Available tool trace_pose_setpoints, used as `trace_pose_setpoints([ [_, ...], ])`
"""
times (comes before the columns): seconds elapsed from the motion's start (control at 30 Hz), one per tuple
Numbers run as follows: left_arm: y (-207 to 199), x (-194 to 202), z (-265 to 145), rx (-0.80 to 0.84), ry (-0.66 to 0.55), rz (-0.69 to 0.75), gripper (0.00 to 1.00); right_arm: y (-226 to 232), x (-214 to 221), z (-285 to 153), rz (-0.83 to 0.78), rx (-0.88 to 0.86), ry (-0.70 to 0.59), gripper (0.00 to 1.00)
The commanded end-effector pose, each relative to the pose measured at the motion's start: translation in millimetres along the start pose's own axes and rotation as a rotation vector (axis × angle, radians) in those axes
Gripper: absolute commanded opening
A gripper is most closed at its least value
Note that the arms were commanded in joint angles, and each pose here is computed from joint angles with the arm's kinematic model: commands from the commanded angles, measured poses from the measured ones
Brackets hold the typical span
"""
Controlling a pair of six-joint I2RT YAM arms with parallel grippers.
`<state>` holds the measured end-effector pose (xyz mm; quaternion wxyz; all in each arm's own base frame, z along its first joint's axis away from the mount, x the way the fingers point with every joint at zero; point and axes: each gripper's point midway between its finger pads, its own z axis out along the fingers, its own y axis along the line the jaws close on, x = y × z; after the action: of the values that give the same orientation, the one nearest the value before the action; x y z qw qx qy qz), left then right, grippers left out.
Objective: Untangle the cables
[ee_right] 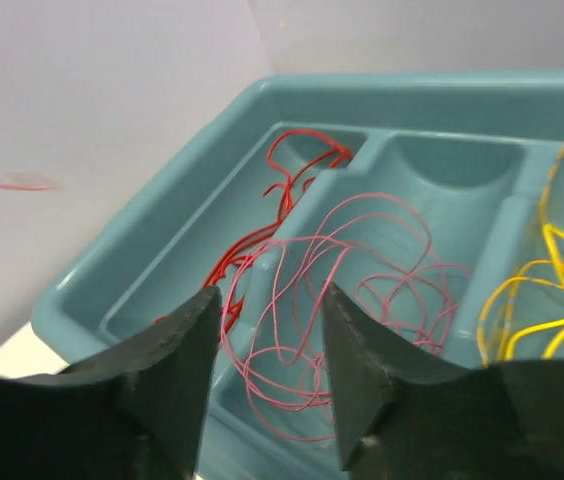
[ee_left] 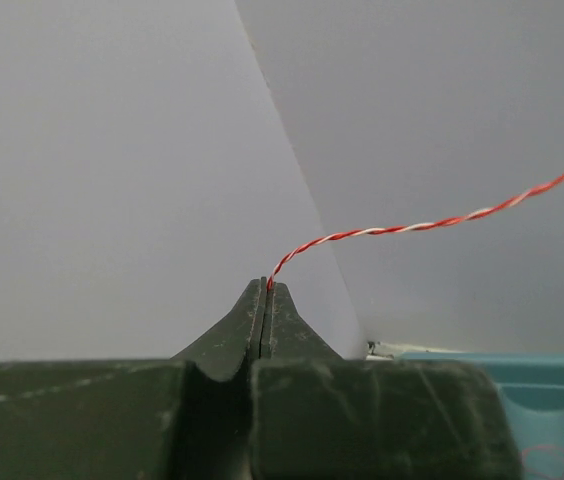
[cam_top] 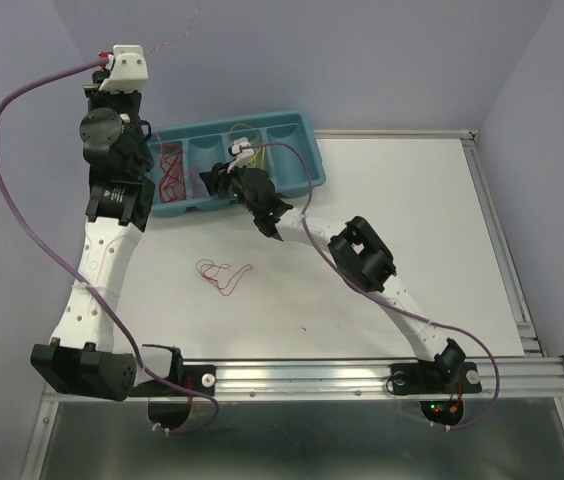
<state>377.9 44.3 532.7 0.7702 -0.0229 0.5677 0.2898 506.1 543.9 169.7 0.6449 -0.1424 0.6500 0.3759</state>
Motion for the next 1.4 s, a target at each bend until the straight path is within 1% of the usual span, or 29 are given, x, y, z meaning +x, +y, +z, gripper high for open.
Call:
trace_pose_setpoints([
  [0.0, -3, -15, 20, 0.054, -0.064, -0.121, 0.0, 1, -75, -9, -0.036, 0.076, -0.118, 0.55],
  [0.03, -7, -8, 25, 0.064, -0.05, -0.132, 0.0, 2, -82, -11, -0.038, 0.076, -0.124, 0.61],
  [0.13, -17, 8, 42, 0.094, -0.021, -0.137, 0.0, 6, -96, -17, -0.058, 0.071, -0.13, 0.67],
  [0.2, -23, 20, 54, 0.105, 0.002, -0.141, 0.0, 11, -105, -21, -0.062, 0.055, -0.13, 0.67],
  [0.3, -33, 35, 66, 0.125, 0.025, -0.16, 0.0, 14, -106, -27, -0.064, 0.043, -0.115, 0.67],
  [0.33, -26, 44, 71, 0.109, 0.038, -0.155, 0.0, 15, -112, -30, -0.062, 0.042, -0.119, 0.67],
  [0.4, -27, 53, 75, 0.111, 0.052, -0.159, 0.0, 11, -105, -36, -0.061, 0.057, -0.099, 0.67],
  [0.43, -28, 59, 77, 0.11, 0.062, -0.158, 0.0, 13, -118, -40, -0.054, 0.062, -0.121, 0.67],
  [0.47, -29, 65, 79, 0.114, 0.067, -0.154, 0.0, 6, -104, -46, -0.055, 0.08, -0.097, 0.67],
  [0.5, -33, 72, 80, 0.12, 0.079, -0.152, 0.0, 9, -118, -51, -0.053, 0.079, -0.127, 0.67],
  [0.53, -34, 77, 80, 0.122, 0.088, -0.151, 0.0, 7, -118, -55, -0.05, 0.085, -0.133, 0.67],
  [0.57, -36, 81, 81, 0.125, 0.096, -0.147, 0.0, 1, -108, -61, -0.053, 0.099, -0.113, 0.67],
  [0.67, -47, 103, 83, 0.148, 0.13, -0.147, 0.0, 2, -112, -71, -0.047, 0.099, -0.124, 0.67],
  [0.7, -49, 110, 84, 0.149, 0.142, -0.143, 0.0, 4, -120, -76, -0.038, 0.101, -0.139, 0.67],
  [0.73, -54, 122, 86, 0.155, 0.164, -0.14, 0.0, 0, -112, -84, -0.035, 0.103, -0.131, 0.67],
  [0.83, -64, 151, 90, 0.178, 0.218, -0.139, 0.0, -1, -115, -101, -0.016, 0.104, -0.15, 0.67],
  [0.87, -73, 157, 90, 0.211, 0.229, -0.158, 0.0, -2, -115, -105, -0.012, 0.106, -0.153, 0.67],
  [0.97, -83, 183, 92, 0.242, 0.288, -0.188, 0.0, -6, -120, -117, -0.009, 0.125, -0.171, 0.66],
  [1.03, -87, 202, 95, 0.233, 0.34, -0.236, 0.0, -8, -130, -124, -0.006, 0.139, -0.198, 0.66],
  [1.1, -90, 215, 95, 0.219, 0.378, -0.283, 0.0, -11, -127, -133, -0.003, 0.152, -0.201, 0.66],
  [1.2, -94, 239, 88, 0.203, 0.447, -0.342, 0.0, -16, -134, -143, 0.007, 0.161, -0.222, 0.66],
  [1.37, -101, 265, 77, 0.15, 0.541, -0.436, 0.0, -20, -139, -150, 0.021, 0.17, -0.238, 0.66],
])
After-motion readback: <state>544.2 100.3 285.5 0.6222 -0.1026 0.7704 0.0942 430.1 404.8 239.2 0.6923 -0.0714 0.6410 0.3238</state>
